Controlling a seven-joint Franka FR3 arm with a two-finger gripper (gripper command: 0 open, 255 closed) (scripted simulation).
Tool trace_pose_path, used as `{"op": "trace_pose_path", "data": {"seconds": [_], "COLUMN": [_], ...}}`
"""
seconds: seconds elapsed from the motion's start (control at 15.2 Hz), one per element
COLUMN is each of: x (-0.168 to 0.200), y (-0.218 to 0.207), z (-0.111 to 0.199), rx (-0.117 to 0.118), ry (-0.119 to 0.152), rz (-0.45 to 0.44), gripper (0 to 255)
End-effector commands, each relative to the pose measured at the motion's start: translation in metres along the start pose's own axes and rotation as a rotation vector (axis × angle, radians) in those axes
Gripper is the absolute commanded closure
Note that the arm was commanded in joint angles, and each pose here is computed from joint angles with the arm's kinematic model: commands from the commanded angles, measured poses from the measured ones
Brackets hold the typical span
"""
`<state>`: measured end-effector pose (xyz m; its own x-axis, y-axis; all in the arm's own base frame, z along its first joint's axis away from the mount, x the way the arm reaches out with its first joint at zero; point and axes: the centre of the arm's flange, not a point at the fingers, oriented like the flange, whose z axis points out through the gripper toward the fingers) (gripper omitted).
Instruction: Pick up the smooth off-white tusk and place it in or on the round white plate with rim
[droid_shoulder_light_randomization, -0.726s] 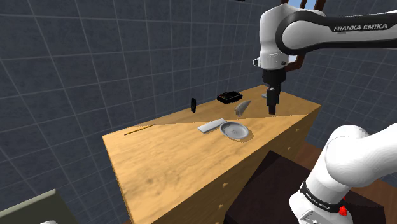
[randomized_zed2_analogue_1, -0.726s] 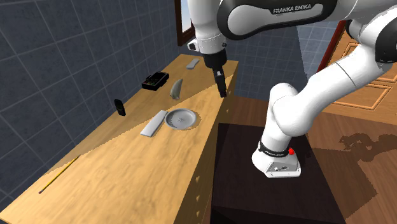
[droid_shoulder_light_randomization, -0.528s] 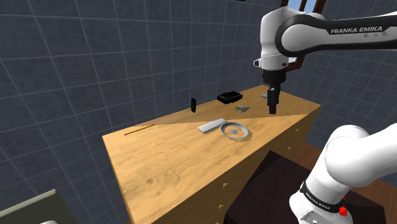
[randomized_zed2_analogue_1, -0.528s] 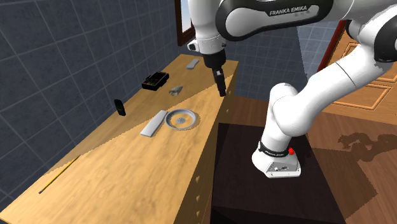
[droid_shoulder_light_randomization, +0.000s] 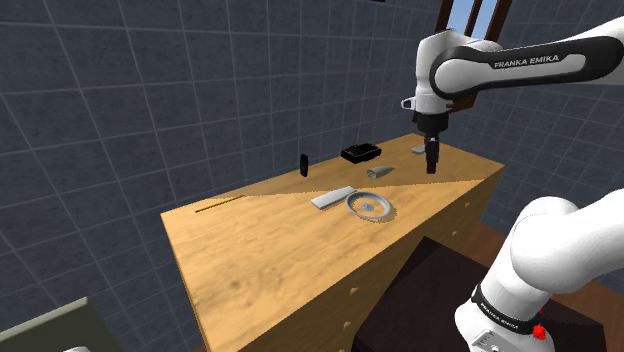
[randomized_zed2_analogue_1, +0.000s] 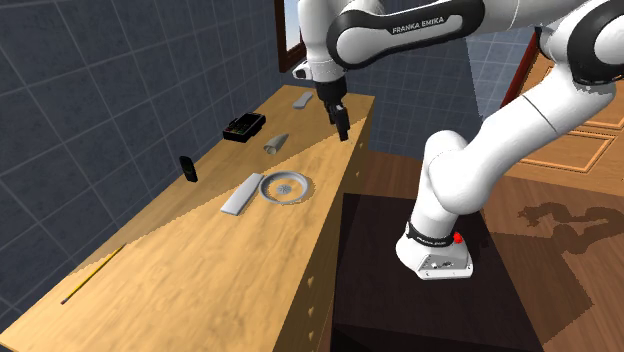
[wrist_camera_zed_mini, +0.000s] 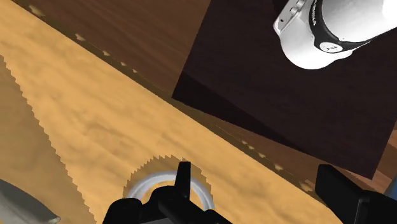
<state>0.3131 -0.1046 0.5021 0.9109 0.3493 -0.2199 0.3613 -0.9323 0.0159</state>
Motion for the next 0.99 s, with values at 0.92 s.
{"op": "trace_pose_path", "data": {"seconds": [0.92], "x": [0.034], "y": [0.195], "z": [0.072], "rx": [-0.014], "ry": [0.083], "rz": [-0.343], "gripper": [0]}}
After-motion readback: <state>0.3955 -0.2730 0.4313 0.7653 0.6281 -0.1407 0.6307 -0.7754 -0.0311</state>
